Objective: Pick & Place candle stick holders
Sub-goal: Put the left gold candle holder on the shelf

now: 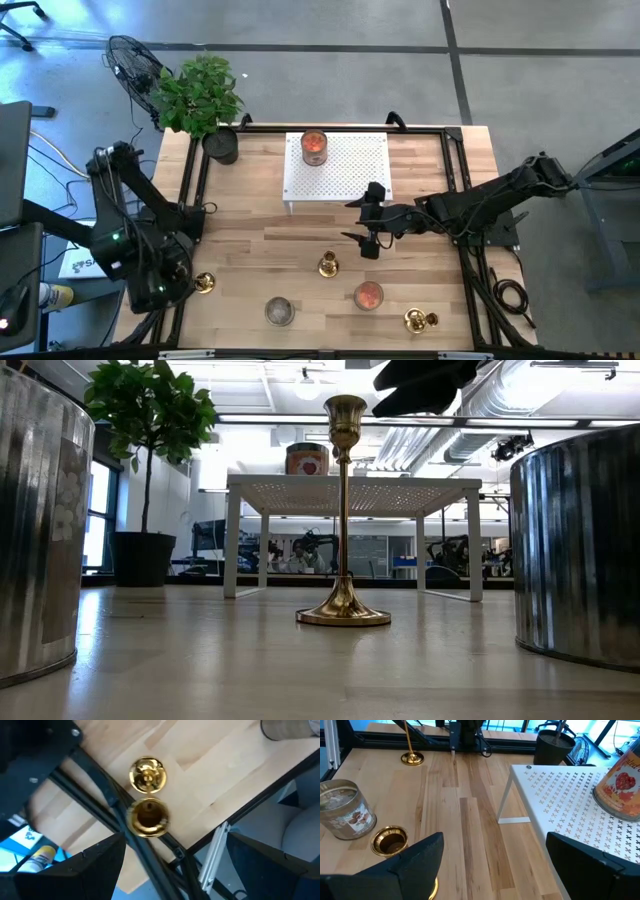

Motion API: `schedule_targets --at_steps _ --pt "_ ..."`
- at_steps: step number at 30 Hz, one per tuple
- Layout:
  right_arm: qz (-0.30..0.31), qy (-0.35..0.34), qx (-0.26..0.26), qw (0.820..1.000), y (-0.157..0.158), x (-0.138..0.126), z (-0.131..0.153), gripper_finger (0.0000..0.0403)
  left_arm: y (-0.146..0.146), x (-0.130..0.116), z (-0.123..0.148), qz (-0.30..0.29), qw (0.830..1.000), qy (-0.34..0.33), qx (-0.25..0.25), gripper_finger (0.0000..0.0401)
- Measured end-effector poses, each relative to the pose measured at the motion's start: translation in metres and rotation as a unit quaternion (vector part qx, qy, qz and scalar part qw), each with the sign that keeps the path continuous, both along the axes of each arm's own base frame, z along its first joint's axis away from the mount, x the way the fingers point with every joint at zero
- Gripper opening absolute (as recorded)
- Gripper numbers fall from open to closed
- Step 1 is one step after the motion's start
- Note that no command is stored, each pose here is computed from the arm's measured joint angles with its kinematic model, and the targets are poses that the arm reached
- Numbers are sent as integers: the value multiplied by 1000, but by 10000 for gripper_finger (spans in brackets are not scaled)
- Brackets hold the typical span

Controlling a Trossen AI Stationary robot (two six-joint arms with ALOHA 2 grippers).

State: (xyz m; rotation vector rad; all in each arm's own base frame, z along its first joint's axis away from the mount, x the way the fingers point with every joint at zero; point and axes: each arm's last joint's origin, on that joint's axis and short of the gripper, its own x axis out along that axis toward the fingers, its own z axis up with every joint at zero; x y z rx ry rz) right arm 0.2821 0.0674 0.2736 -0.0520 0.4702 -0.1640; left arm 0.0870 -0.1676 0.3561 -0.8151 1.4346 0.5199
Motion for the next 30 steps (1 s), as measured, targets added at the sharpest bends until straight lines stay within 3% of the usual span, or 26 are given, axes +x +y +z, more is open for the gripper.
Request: schedule_targets --at_steps 7,22,30 --pt "-2 -12 7 1000 0 1 2 346 -9 4 -4 -35 999 -4 -2 340" --pt "-7 -28 22 999 1 2 4 346 -1 0 -4 5 1000 24 15 340" --pt "-7 -28 22 999 1 2 4 346 -1 0 -4 -35 999 17 19 340"
